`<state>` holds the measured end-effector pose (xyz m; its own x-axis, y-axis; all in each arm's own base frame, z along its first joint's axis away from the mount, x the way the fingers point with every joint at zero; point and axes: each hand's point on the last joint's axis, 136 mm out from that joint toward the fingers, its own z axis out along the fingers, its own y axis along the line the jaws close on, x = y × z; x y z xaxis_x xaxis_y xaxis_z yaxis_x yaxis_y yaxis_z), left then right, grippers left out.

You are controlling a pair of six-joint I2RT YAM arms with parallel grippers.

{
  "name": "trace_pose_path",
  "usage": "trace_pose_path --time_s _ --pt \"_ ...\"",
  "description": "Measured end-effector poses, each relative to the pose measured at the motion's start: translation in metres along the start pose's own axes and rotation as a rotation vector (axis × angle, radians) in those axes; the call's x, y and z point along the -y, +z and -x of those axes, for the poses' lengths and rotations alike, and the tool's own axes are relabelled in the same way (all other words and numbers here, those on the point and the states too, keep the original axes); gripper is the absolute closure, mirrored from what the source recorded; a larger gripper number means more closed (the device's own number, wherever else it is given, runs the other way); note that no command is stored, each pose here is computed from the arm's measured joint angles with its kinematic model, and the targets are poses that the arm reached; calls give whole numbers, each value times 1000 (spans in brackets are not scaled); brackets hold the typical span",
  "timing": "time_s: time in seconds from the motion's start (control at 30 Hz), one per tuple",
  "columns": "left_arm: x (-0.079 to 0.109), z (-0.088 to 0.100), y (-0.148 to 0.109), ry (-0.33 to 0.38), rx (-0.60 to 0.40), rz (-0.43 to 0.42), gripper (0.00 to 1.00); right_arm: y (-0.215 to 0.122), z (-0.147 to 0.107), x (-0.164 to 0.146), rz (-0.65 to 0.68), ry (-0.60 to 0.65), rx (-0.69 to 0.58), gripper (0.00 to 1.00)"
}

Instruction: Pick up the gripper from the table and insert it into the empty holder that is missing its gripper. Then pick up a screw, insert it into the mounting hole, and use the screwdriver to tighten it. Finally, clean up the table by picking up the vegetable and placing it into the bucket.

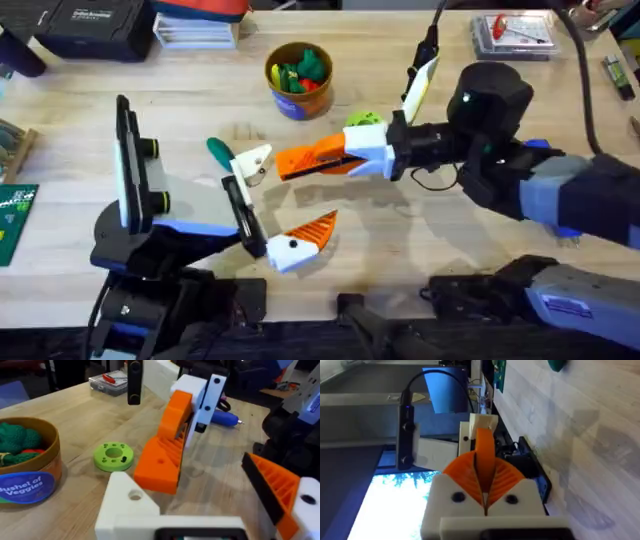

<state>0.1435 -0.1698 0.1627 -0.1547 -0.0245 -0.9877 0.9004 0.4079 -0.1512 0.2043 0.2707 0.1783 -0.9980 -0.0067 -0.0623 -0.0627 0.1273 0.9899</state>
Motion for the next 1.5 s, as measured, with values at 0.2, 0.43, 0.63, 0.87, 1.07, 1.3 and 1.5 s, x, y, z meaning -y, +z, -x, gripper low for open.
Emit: trace_pose_path --time_s 0.2,0.43,0.63,0.87,1.07,1.3,1.5 --pt "0 0 0 0 0 0 16 9 0 11 -3 34 -20 993" --pt "-1 2 0 8 5 5 14 14 6 1 48 -6 -17 993" --pt "-1 1 0 3 3 5 14 17 6 3 42 13 -8 993" --pt "-4 0 0 -20 0 22 15 30 12 9 26 28 5 994" --pt "-12 1 -1 -24 7 64 15 45 20 8 29 29 -31 994" --pt "-14 1 -2 -31 9 76 15 62 21 8 35 28 -93 994" --pt "-17 2 -2 -33 12 96 15 67 24 7 36 24 -97 994"
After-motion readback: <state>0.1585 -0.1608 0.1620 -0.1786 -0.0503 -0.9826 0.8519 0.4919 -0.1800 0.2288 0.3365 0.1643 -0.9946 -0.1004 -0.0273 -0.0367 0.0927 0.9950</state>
